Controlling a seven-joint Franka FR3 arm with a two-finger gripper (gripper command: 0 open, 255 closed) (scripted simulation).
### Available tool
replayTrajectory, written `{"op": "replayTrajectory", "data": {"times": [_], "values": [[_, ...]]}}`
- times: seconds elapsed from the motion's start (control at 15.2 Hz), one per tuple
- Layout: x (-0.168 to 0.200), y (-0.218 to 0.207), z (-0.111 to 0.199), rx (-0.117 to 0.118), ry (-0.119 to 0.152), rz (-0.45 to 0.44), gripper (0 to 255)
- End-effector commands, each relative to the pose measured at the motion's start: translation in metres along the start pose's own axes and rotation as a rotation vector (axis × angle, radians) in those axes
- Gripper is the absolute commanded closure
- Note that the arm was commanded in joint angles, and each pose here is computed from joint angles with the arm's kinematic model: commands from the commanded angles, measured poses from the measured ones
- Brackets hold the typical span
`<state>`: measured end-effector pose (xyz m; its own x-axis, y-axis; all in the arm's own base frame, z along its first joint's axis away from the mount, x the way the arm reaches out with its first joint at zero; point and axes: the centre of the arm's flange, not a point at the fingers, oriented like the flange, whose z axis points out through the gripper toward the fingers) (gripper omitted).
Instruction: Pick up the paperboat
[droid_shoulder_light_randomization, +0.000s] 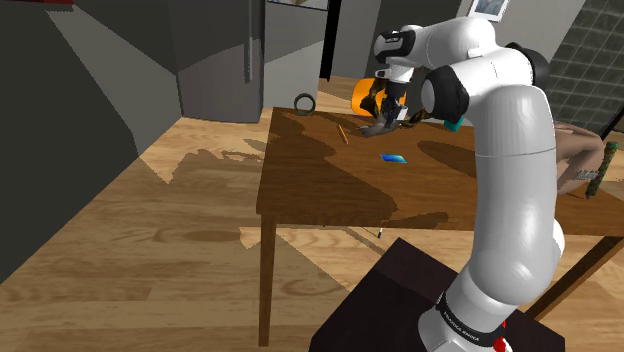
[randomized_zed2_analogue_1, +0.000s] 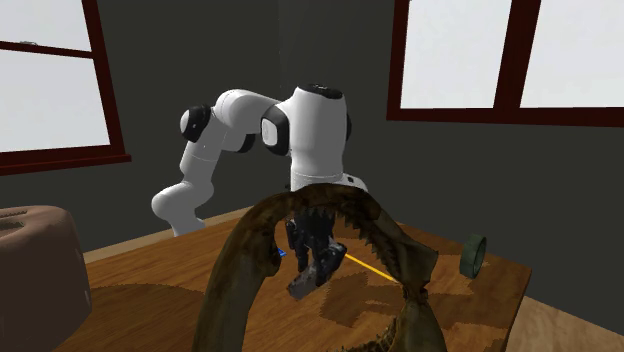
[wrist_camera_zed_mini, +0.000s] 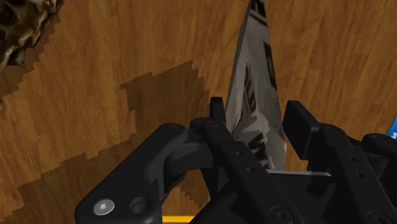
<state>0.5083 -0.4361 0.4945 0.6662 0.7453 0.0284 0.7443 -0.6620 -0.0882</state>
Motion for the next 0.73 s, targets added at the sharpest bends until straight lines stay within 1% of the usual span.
{"op": "replayTrajectory", "data": {"times": [0.0, 0.66], "values": [[0.000, -0.001, -0.010, 0.000, 0.000, 0.000, 255], [0.002, -0.006, -0.063, 0.000, 0.000, 0.000, 255]]}}
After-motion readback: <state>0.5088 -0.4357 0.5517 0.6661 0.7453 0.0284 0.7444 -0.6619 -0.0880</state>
